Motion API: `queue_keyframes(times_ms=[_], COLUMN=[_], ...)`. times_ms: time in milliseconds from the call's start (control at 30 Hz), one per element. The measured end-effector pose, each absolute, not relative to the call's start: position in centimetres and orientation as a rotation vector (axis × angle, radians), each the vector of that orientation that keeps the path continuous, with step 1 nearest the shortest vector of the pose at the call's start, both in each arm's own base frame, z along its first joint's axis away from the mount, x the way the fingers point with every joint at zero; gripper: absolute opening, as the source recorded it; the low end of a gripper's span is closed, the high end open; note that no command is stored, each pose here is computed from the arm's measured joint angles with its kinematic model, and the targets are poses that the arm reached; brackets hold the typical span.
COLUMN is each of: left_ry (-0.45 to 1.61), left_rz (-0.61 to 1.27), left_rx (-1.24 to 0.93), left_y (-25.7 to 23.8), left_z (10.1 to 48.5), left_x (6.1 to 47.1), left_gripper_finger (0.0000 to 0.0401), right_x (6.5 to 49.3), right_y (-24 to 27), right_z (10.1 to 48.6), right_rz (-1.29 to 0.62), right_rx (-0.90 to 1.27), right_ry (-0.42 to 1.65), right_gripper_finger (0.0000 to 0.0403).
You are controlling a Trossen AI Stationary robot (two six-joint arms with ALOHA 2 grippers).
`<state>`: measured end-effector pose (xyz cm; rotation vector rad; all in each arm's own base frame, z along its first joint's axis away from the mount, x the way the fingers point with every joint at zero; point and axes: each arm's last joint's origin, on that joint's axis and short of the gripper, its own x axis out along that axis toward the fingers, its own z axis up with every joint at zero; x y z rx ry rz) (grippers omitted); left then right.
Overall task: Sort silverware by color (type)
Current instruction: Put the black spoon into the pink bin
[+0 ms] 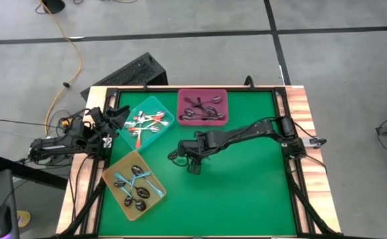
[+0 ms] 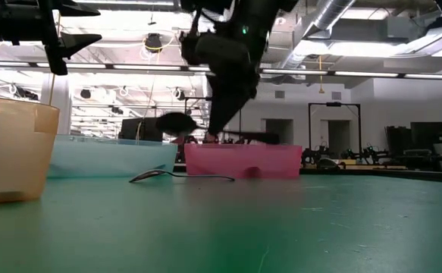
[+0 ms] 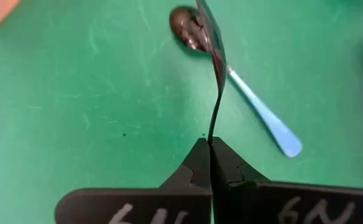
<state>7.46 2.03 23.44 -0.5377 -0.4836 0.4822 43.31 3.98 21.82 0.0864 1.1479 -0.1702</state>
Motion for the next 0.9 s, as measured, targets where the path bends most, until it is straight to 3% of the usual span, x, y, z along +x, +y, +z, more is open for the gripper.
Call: queue_keyframes(times_ms=[233, 600, 733, 900], left_ry=[-0.479, -0.470, -0.464, -0.439], left_rz=[0.485, 0.496, 0.499, 0.506], left_rx=[-0.536, -0.504, -0.500, -0.496], left_y=[2.0, 2.0, 2.0, 2.1], left_z=[23.4, 23.4, 23.3, 23.1], left_x=[7.5, 7.5, 7.5, 7.6], left_gripper_finger=[0.0219, 0.0219, 0.0219, 0.0219], right_x=[43.8, 43.9, 43.5, 42.5], right_y=[2.0, -4.6, -7.6, -11.6], right_z=[25.2, 29.8, 30.0, 29.0], right_rz=[-0.183, -0.467, -0.542, -0.603], right_rx=[-0.001, -0.259, -0.364, -0.345], right_ry=[1.125, 1.047, 1.085, 1.139], right_gripper_finger=[0.0002, 0.0002, 0.0002, 0.0002])
